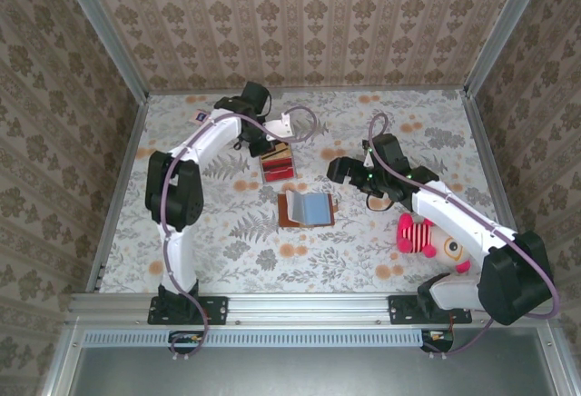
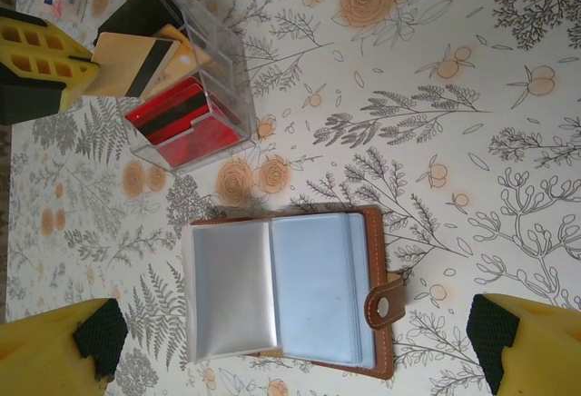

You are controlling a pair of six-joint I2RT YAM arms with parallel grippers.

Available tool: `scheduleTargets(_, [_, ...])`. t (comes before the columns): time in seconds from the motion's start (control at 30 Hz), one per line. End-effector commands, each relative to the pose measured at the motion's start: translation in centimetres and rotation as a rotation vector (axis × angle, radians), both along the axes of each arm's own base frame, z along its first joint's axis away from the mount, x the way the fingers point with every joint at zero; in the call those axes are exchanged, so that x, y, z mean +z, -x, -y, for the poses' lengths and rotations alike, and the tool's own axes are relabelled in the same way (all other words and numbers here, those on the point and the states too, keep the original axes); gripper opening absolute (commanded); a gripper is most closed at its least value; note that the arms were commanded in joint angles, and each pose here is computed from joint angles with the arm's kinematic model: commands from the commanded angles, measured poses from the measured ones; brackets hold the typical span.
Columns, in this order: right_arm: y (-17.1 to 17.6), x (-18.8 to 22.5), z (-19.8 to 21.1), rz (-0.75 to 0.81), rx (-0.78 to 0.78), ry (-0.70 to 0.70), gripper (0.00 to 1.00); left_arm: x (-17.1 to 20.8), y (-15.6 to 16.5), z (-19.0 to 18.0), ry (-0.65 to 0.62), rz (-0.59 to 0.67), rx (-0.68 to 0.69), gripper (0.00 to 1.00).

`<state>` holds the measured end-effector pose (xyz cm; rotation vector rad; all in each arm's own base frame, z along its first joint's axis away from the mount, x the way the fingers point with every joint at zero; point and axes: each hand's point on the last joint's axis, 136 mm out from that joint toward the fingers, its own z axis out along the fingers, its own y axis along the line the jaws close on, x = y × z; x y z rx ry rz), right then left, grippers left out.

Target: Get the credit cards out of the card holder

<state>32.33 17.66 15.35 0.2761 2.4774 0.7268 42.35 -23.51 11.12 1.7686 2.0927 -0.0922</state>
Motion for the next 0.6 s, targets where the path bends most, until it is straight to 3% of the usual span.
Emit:
scheduleTargets(0.0, [0.6, -0.3, 0.8, -0.02, -0.029, 0.013, 1.0, -0.4, -0.6, -0.6, -0.056, 0.014, -0.025, 0.0])
scheduleTargets(0.13, [0.6, -0.3, 0.8, -0.022, -0.031, 0.011, 1.0, -0.2, -1.0, -0.5, -0.055, 0.031, -0.016, 0.13])
scheduleTargets(0.33, [0.6, -0.4, 0.8, -0.025, -0.029, 0.008, 1.0, 0.9, -0.7, 1.2, -0.022, 0.064, -0.032, 0.25])
scheduleTargets(0.57, [0.6, -0.4, 0.9, -0.023, -0.031, 0.016, 1.0, 3.6, -1.2, 1.5, 0.043, 0.123, 0.023, 0.31])
